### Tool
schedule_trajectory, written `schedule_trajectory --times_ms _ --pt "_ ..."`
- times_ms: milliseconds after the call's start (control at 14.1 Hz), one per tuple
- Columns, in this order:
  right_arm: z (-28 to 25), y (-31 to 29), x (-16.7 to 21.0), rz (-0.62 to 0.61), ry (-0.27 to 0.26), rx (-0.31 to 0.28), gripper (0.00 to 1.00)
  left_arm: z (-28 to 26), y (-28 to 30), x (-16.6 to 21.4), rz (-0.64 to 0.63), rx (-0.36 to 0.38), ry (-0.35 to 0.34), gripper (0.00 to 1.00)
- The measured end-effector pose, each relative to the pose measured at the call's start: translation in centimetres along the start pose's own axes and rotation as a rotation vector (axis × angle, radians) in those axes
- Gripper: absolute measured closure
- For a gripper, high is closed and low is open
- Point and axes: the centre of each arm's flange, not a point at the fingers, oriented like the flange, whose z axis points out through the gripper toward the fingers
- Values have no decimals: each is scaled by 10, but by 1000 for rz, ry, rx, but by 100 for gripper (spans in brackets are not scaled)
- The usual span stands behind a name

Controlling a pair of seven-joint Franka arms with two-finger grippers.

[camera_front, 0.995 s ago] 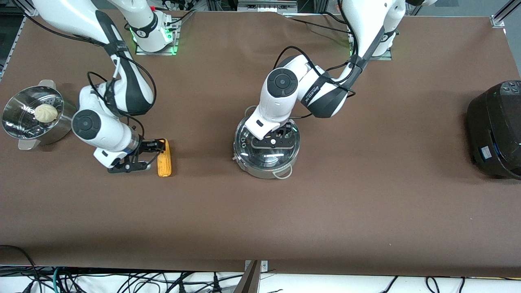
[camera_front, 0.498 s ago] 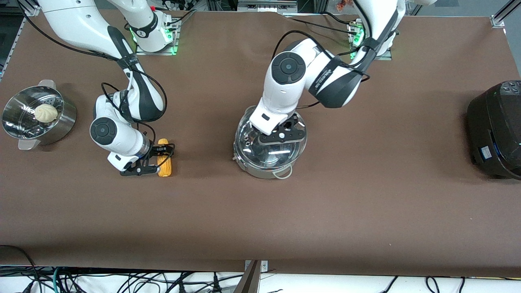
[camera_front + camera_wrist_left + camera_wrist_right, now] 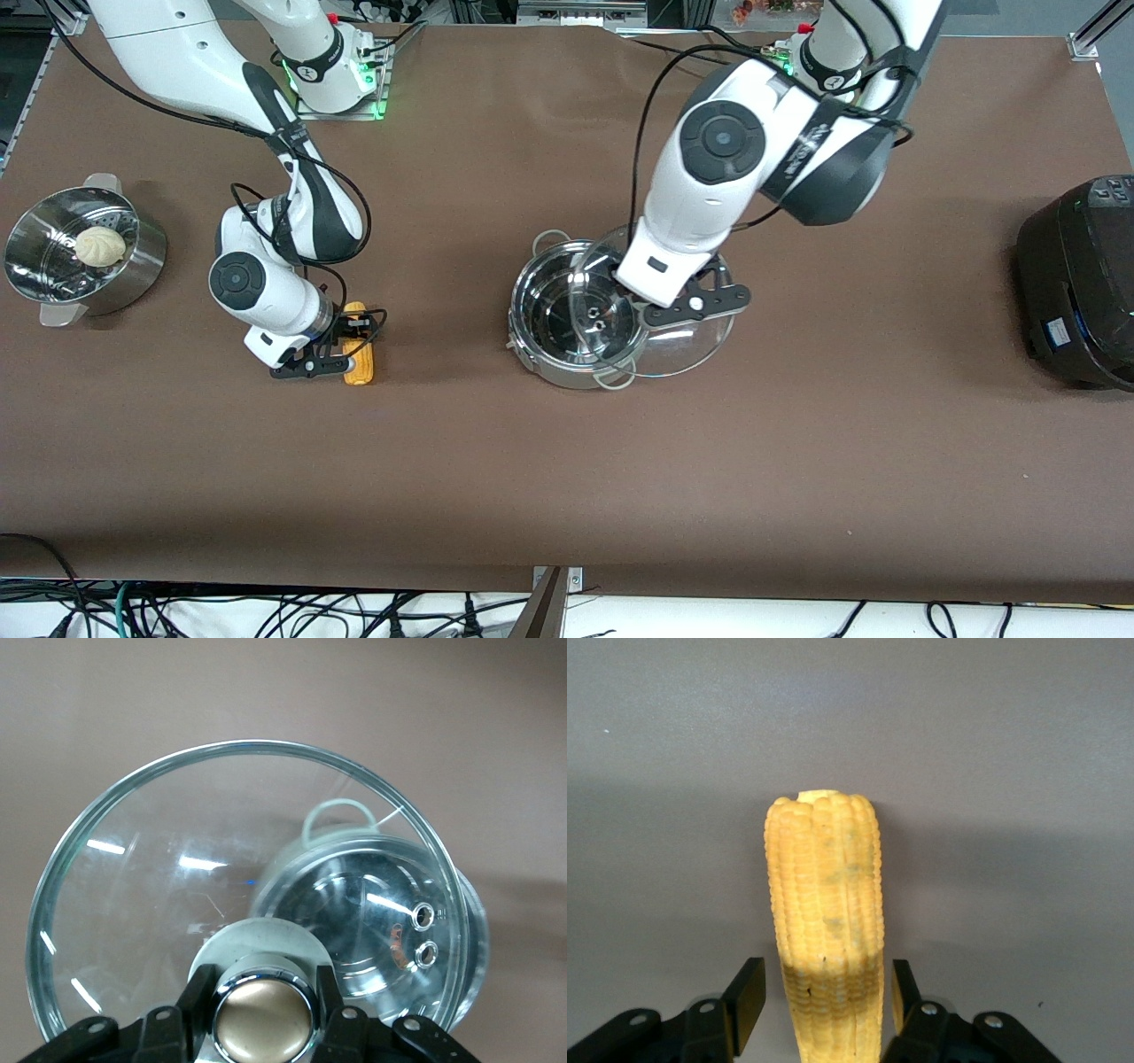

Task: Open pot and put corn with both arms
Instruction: 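Lift the glass lid off the pot with the left gripper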

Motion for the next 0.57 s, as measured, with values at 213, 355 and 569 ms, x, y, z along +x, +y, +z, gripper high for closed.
schedule_trajectory --times_ms 213,355,569 --pt "1 -2 -1 -3 -2 0 44 -23 -46 20 100 30 -26 49" --pt "1 -2 -1 -3 -3 0 51 -36 -84 36 194 52 -59 49" --pt "1 -2 -1 -3 -1 0 72 -49 -150 61 363 59 -100 49"
